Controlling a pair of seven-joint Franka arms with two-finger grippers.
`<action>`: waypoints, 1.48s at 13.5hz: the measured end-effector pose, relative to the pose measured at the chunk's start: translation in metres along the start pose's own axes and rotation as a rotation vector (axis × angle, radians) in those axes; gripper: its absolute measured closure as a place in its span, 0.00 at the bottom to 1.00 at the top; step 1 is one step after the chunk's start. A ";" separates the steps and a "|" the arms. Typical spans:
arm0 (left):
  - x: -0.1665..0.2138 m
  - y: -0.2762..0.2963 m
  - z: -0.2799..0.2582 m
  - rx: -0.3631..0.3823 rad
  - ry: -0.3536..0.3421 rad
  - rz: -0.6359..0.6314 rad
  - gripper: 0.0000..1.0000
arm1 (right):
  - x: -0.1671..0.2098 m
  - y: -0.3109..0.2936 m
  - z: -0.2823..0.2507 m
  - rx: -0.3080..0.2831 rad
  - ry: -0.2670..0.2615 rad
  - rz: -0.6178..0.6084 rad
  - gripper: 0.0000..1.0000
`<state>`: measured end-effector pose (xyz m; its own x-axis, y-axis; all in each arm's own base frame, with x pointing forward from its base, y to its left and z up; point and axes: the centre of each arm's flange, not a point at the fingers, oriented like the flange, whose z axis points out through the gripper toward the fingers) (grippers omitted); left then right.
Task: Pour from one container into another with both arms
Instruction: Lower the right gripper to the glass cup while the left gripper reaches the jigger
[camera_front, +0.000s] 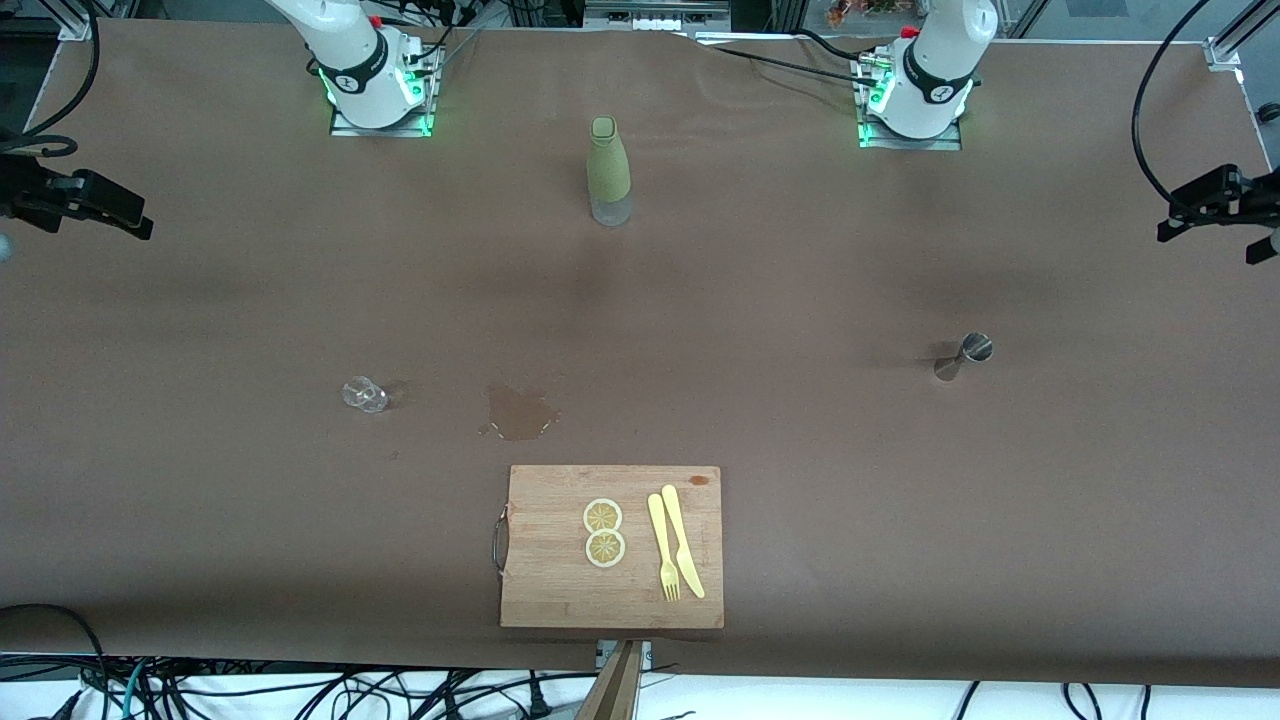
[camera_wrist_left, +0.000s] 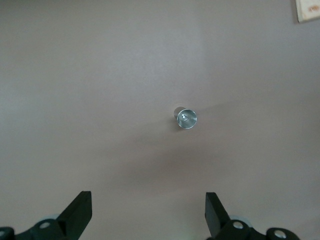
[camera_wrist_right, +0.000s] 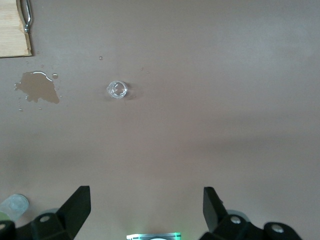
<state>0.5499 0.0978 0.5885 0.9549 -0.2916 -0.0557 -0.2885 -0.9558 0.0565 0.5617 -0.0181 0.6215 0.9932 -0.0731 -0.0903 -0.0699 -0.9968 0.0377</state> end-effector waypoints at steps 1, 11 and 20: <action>0.003 -0.014 0.012 -0.016 -0.001 0.054 0.00 | 0.005 0.007 0.008 -0.001 -0.014 0.014 0.00; 0.003 -0.131 0.148 -0.272 0.082 0.385 0.00 | 0.072 0.011 0.127 -0.018 -0.161 0.020 0.00; -0.008 -0.177 0.332 -0.554 0.449 0.912 0.00 | 0.132 0.023 0.194 0.152 0.064 -0.768 0.00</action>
<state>0.5703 0.2568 0.2479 0.3783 -0.7184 0.5838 -0.9192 -0.2173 0.3283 0.6729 -0.0571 0.4171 0.7716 0.6357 0.0215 0.6312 -0.7612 -0.1489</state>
